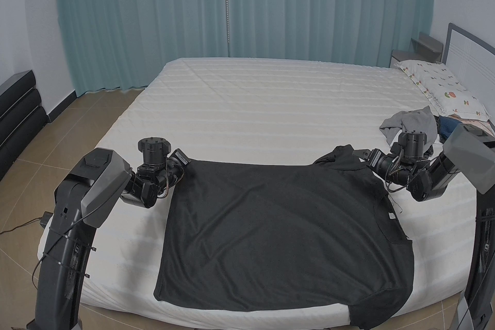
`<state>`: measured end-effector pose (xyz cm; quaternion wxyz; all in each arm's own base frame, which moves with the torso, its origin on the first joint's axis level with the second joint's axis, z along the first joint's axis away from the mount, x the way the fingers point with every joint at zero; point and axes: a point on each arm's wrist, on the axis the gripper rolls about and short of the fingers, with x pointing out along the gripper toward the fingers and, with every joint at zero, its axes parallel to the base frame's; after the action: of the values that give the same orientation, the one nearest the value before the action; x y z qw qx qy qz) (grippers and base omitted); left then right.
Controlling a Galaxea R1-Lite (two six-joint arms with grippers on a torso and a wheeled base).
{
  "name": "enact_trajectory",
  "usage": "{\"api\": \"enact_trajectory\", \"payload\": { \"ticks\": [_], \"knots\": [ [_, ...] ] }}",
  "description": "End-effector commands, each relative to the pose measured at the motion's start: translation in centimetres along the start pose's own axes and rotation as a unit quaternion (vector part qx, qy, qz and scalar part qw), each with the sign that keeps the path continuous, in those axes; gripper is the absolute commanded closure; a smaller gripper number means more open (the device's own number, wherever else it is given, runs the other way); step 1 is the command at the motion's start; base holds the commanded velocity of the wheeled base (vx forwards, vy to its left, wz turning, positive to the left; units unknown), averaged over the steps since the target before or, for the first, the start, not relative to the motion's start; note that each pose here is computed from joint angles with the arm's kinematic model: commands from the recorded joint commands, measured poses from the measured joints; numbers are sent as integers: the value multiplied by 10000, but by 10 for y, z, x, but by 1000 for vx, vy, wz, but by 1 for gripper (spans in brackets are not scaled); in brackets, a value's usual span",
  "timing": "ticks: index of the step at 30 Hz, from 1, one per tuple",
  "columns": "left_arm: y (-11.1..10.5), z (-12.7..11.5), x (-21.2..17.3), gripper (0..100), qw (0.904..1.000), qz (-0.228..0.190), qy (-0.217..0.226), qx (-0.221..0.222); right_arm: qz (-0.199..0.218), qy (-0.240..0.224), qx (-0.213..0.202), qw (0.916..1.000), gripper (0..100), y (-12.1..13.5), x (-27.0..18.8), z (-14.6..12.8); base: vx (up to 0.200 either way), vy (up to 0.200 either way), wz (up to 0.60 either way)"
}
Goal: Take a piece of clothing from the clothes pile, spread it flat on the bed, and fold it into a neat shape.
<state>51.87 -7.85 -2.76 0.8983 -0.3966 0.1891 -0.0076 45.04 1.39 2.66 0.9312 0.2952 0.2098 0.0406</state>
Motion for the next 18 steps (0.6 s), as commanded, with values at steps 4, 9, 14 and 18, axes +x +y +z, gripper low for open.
{"api": "enact_trajectory", "payload": {
  "ticks": [4, 9, 14, 18],
  "knots": [
    [2, -2, 0, 100, 10000, 33, 21, -5, -338, -62, 35, 9994, 0, -34, 35, -11, 0, 0, 0],
    [2, -2, 0, 100, 10000, 44, 20, -5, -371, -271, -67, 9989, 0, -44, 50, -7, 0, 0, 0],
    [2, -2, 0, 100, 10000, 39, 26, -5, -309, -318, -102, 9990, 0, -41, 56, -7, 0, 0, 0],
    [2, -3, 0, 100, 10000, 45, 31, -5, -240, -306, -129, 9992, 0, -38, 64, -12, 0, 0, 0]
  ]
}}
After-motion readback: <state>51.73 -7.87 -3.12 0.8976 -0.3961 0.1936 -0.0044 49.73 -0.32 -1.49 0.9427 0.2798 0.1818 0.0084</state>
